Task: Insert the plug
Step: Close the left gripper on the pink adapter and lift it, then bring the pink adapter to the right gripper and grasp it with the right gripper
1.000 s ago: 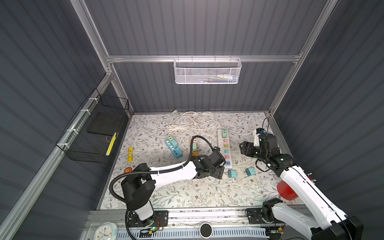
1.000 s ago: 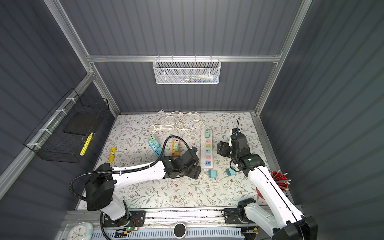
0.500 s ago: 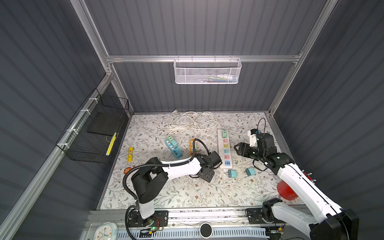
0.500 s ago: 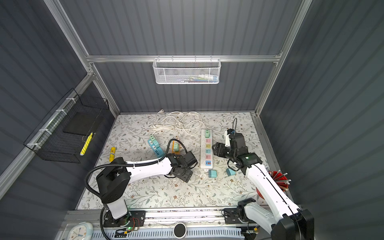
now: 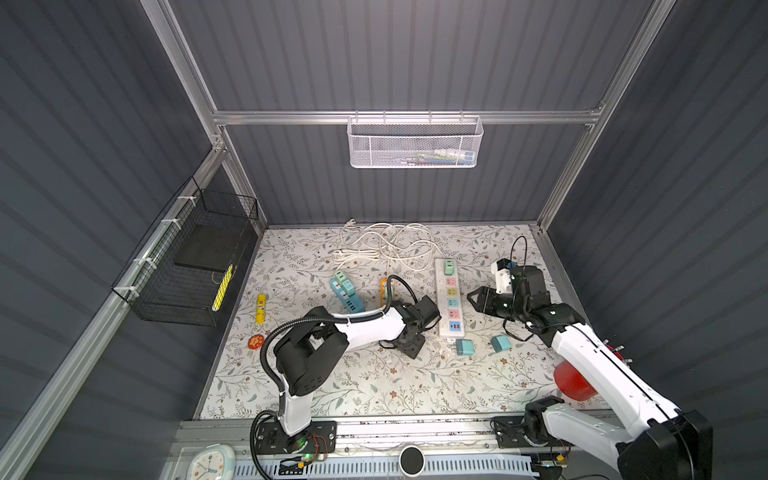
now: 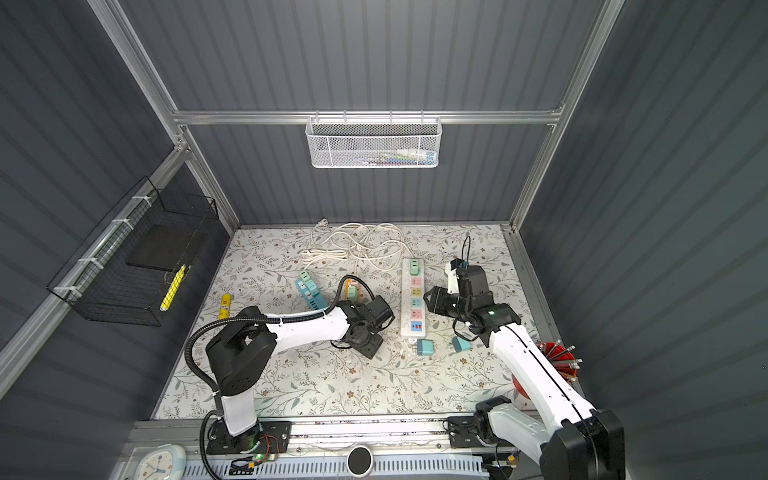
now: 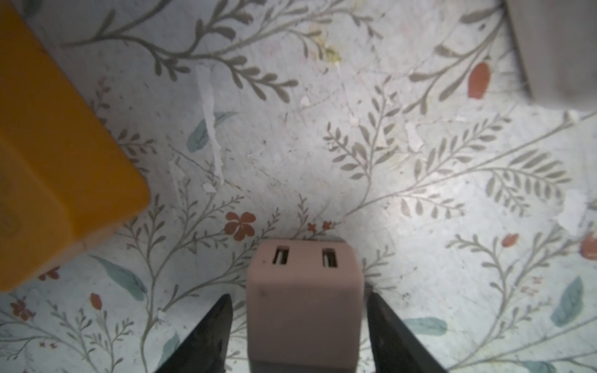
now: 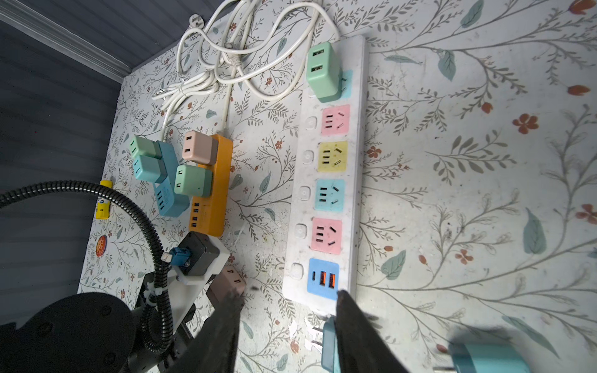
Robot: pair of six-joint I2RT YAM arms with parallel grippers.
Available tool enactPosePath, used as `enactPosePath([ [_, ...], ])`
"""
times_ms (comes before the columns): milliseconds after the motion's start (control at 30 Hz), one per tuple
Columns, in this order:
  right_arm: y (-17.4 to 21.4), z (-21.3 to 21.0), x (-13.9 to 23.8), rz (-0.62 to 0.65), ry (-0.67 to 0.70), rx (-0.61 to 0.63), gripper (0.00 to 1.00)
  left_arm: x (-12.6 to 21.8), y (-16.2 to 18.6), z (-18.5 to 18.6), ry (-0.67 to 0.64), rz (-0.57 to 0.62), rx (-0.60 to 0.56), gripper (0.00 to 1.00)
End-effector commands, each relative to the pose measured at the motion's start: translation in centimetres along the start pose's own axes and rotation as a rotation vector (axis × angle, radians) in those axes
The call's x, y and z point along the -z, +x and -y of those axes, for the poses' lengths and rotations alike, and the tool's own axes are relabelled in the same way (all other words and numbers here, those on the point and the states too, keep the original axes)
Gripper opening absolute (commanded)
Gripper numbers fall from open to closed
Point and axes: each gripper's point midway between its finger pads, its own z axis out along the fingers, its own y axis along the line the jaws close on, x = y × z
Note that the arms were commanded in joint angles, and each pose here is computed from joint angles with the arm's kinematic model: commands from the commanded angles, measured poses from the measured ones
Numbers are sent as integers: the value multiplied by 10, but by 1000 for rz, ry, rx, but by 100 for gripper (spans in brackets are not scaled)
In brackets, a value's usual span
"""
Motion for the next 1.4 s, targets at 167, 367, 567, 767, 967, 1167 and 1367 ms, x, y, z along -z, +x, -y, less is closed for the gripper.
enactPosePath([
  [167,0,-4,-1,-13,-18,5,49,7,-1,3,25,3,-30,41],
  [367,12,-21,0,-79,-114,-1,47,56,-47,19,153,372,-66,32],
  [567,21,-46,7,-105,-213,19,44,126,-74,24,258,930,-127,26],
  [767,34,-90,1,-188,-302,117,42,134,-84,23,212,964,-187,21],
  [967,34,-124,-14,-232,-400,129,42,144,-83,20,203,978,-194,20],
  [1167,37,-129,-27,-265,-405,137,41,150,-79,19,214,993,-189,20],
  [1367,49,-126,-37,-310,-399,139,41,152,-78,19,215,1001,-192,21],
])
